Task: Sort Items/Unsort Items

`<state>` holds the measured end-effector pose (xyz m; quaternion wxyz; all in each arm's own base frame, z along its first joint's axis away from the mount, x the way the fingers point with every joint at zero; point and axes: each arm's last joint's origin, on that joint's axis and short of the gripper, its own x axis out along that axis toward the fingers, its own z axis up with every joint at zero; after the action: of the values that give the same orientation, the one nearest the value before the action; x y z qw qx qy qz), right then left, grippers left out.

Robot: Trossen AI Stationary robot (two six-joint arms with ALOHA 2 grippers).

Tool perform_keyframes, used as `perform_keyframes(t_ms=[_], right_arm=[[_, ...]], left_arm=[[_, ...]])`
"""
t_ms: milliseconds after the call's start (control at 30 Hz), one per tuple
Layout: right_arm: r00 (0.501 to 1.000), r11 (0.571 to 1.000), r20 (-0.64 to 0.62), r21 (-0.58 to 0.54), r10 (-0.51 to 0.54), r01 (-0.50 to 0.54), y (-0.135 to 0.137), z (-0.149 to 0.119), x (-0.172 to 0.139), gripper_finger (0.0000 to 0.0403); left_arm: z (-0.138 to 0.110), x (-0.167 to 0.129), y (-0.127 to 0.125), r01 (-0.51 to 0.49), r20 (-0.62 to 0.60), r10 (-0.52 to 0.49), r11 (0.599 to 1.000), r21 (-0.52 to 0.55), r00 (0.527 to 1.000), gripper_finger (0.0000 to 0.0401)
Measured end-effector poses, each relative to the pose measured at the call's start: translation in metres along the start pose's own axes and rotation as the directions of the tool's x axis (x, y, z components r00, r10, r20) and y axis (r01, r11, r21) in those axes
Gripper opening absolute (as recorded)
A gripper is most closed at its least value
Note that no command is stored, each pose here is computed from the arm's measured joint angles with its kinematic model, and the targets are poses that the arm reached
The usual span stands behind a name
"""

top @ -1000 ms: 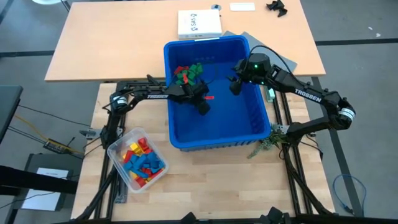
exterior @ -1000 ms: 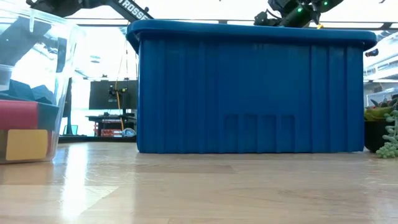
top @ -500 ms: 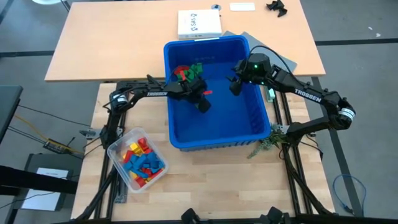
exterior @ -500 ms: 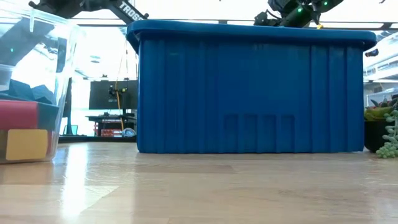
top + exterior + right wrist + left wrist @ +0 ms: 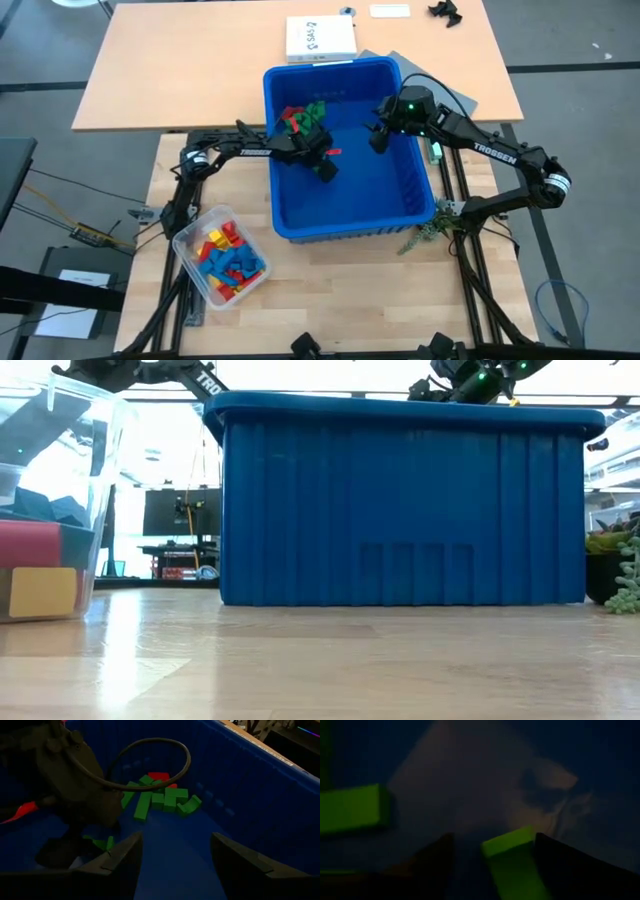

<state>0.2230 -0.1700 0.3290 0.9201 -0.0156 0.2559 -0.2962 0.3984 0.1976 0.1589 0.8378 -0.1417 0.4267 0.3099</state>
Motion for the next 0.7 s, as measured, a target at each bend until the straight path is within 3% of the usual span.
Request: perform_keyframes(t_ms=[133, 367, 700], right_arm=[[1.0, 1.0, 0.0, 0.003, 0.0, 0.0, -0.0001, 0.0, 0.0, 0.0229], [1.0, 1.0, 0.001, 0.01, 0.001, -0.001, -0.0001, 0.0001, 0.0, 0.0229], [1.0, 1.0, -0.001, 0.01, 0.001, -0.001, -0.0001, -0.0001, 0.0, 0.0229]], left_arm=[[-0.0011, 0.0001, -0.0061, -0.019, 0.008, 0.019, 0.996, 0.085, 1.0, 0.0269], [-0.0008, 0.0001, -0.0064, -0.039, 0.016, 0.038, 0.999, 0.036, 0.999, 0.0254], [0.0014, 0.0, -0.007, -0.032, 0.039, 0.03, 0.999, 0.033, 0.999, 0.0128]])
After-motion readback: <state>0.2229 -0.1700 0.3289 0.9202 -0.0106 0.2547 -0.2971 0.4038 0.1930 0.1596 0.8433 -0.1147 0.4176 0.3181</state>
